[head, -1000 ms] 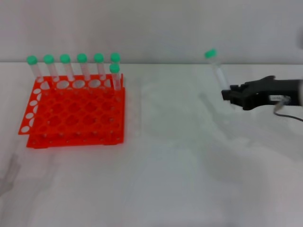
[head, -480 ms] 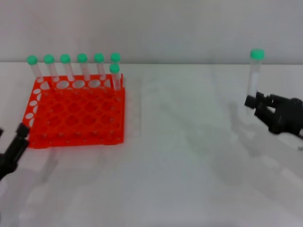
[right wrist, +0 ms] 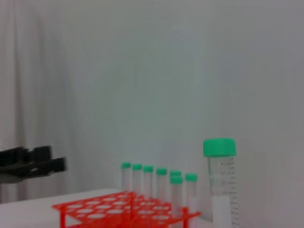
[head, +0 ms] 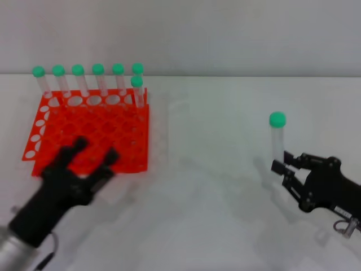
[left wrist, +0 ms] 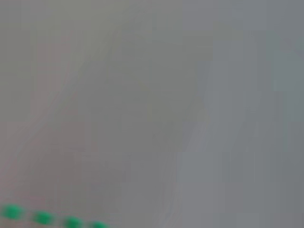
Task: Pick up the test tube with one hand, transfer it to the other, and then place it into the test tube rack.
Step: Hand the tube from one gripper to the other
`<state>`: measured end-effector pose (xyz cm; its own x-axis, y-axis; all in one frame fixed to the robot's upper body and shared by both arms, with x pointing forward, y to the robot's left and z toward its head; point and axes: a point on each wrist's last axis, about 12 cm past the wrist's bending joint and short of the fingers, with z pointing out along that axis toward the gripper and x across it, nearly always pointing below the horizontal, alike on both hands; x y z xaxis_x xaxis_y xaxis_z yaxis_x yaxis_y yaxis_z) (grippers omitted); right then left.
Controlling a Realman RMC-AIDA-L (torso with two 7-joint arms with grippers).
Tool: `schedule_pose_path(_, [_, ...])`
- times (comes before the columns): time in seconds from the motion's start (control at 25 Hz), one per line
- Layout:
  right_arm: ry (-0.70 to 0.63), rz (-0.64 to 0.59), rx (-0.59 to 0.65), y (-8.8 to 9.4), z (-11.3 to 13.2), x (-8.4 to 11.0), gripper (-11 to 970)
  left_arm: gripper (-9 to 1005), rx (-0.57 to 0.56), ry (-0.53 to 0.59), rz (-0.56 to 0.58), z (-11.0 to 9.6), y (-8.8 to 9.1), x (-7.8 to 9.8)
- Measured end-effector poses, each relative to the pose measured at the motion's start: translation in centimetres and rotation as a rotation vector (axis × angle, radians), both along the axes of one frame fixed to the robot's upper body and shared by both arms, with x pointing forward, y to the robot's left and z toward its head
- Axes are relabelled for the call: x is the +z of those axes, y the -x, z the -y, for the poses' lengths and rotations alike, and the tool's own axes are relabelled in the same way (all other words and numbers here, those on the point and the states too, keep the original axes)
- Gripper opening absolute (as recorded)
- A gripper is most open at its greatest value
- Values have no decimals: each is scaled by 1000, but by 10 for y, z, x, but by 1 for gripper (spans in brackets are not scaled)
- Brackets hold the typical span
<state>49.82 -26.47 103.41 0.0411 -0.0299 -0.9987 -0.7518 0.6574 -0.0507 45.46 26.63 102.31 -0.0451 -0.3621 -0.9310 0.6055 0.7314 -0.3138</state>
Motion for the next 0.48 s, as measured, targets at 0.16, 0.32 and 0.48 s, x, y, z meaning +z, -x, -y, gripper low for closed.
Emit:
schedule_pose_path(0.16, [20, -18, 51, 5, -7, -4, 194, 873, -150, -30, 18, 27, -10, 4])
schedule_pose_path(0.32, [56, -41, 135, 12, -19, -10, 197, 873, -254, -63, 25, 50, -16, 7])
schedule_pose_path(0.48, [81, -52, 180, 16, -25, -14, 200, 872, -318, -112, 15, 72, -22, 7])
